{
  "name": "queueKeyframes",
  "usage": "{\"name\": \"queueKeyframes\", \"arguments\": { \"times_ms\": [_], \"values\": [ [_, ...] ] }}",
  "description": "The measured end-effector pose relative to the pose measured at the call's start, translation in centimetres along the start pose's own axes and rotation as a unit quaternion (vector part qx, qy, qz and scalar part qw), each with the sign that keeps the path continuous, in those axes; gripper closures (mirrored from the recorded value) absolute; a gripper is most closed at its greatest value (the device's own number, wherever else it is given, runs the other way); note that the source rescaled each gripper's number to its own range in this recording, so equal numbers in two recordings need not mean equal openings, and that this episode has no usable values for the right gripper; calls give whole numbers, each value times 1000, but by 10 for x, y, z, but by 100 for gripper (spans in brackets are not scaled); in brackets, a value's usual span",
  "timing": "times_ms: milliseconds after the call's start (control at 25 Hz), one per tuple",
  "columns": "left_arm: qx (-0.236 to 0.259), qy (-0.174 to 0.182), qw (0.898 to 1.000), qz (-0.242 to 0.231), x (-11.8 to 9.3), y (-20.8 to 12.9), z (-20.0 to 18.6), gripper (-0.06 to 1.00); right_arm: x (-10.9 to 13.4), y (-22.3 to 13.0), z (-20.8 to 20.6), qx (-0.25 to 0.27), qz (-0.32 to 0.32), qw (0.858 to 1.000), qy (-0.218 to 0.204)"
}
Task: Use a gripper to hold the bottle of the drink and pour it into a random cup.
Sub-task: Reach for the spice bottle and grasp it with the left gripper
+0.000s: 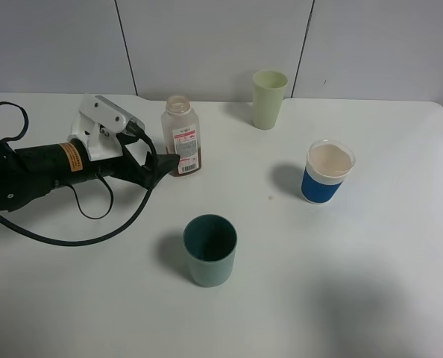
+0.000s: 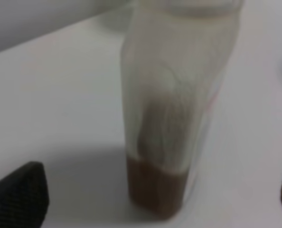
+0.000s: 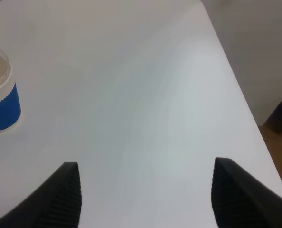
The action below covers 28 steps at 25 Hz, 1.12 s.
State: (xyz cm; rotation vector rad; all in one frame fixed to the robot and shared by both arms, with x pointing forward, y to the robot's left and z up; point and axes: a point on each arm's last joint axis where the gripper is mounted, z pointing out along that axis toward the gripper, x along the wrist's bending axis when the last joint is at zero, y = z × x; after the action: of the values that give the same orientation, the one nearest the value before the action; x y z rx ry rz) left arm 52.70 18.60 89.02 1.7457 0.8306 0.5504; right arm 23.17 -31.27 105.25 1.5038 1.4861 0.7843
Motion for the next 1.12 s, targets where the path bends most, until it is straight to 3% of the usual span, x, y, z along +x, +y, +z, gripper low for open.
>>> {"name": "queueKeyframes", "arguments": {
  "times_ms": [160,600,1120],
  "values": [
    [-5,-21,1000,18,3,0,14,-5,0,0,0,0,0,1000,0],
    [-9,-37,999,35,16,-7,50,-3,0,0,0,0,0,1000,0],
    [3,-59,997,40,16,-23,63,3,0,0,0,0,0,1000,0]
  ]
}}
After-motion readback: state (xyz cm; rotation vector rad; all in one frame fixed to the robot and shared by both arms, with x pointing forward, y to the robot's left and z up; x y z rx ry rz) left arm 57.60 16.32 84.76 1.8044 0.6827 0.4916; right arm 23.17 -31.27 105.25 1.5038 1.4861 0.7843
